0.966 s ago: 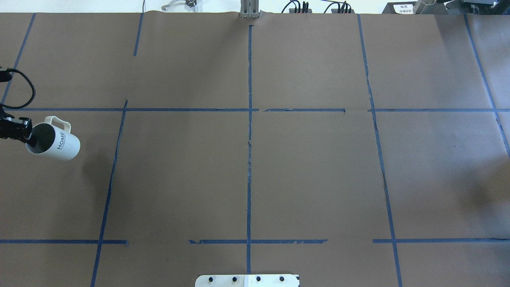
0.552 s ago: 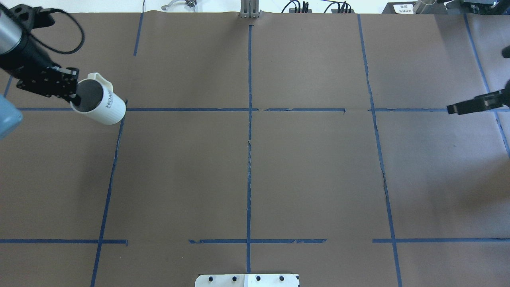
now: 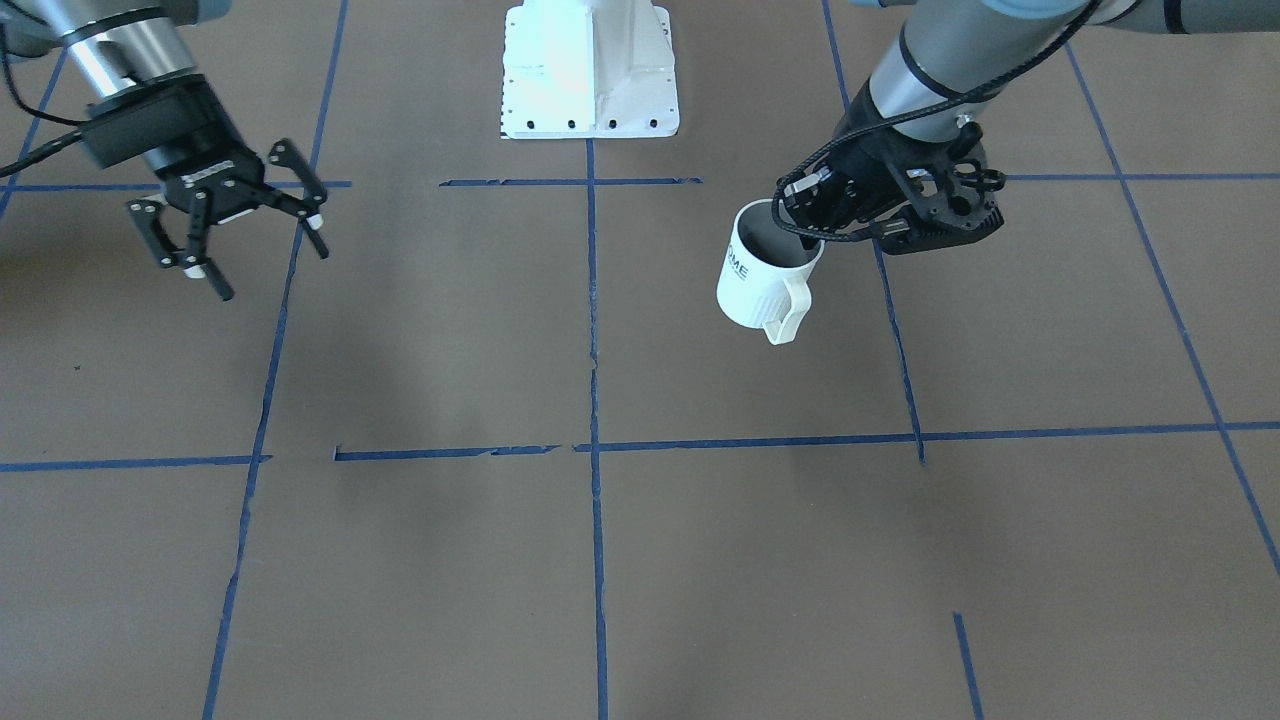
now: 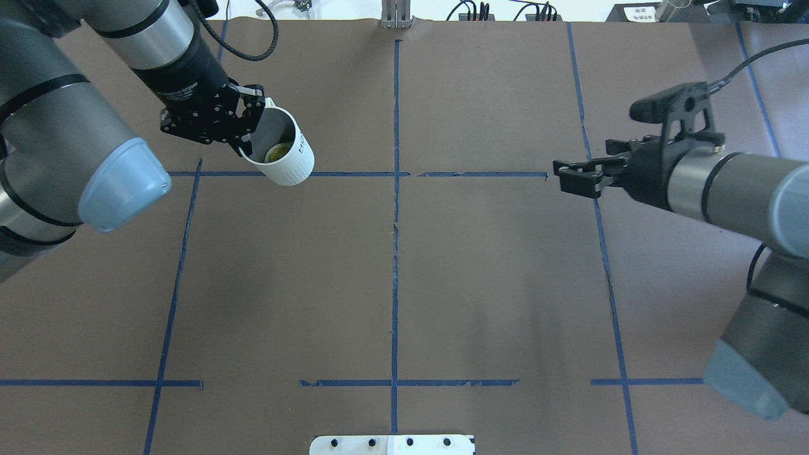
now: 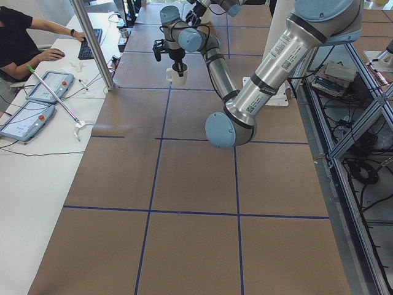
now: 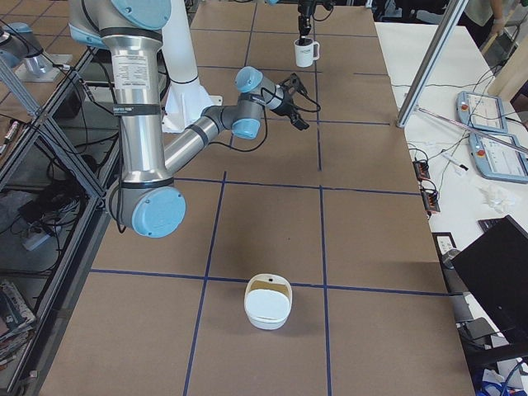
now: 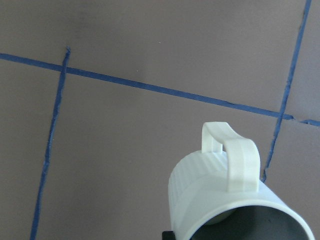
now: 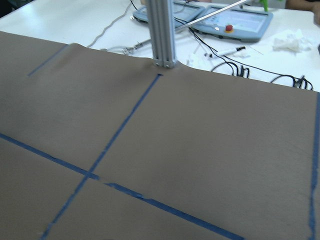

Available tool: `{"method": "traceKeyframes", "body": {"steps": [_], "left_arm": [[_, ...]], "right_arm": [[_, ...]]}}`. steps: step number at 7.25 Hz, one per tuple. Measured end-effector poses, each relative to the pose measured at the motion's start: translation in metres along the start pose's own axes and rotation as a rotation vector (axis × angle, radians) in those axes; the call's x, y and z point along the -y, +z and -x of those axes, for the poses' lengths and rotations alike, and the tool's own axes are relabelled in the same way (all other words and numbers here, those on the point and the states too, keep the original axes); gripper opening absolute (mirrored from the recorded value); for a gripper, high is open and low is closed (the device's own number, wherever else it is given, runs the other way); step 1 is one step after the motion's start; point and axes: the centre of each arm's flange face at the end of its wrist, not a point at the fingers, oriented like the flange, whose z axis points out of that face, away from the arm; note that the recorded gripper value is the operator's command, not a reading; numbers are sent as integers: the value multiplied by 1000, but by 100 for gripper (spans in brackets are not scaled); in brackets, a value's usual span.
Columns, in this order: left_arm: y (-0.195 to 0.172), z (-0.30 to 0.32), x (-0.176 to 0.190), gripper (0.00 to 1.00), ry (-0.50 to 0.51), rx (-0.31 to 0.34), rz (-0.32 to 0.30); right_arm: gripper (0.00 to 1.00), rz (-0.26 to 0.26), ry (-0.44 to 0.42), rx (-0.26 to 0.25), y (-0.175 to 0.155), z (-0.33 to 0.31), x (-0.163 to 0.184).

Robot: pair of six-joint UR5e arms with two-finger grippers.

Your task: Left arm hands cup to right arm to dump lemon

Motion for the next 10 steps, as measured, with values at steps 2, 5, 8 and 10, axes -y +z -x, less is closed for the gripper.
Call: {"method": "traceKeyframes", "body": {"steps": [2, 5, 8, 10], "left_arm": [[1, -21, 7, 0, -29, 1, 7], [12, -45, -12, 0, -110, -2, 39], [18, -73, -47, 0, -150, -16, 82], [30, -81, -64, 0, -138, -10, 109]], "right_arm": [[100, -164, 5, -15, 3, 99, -34], [100, -320, 26, -56, 14, 212, -69], [99, -372, 18, -96, 23, 244, -77], [99, -377, -9, -116, 28, 246, -81]]}}
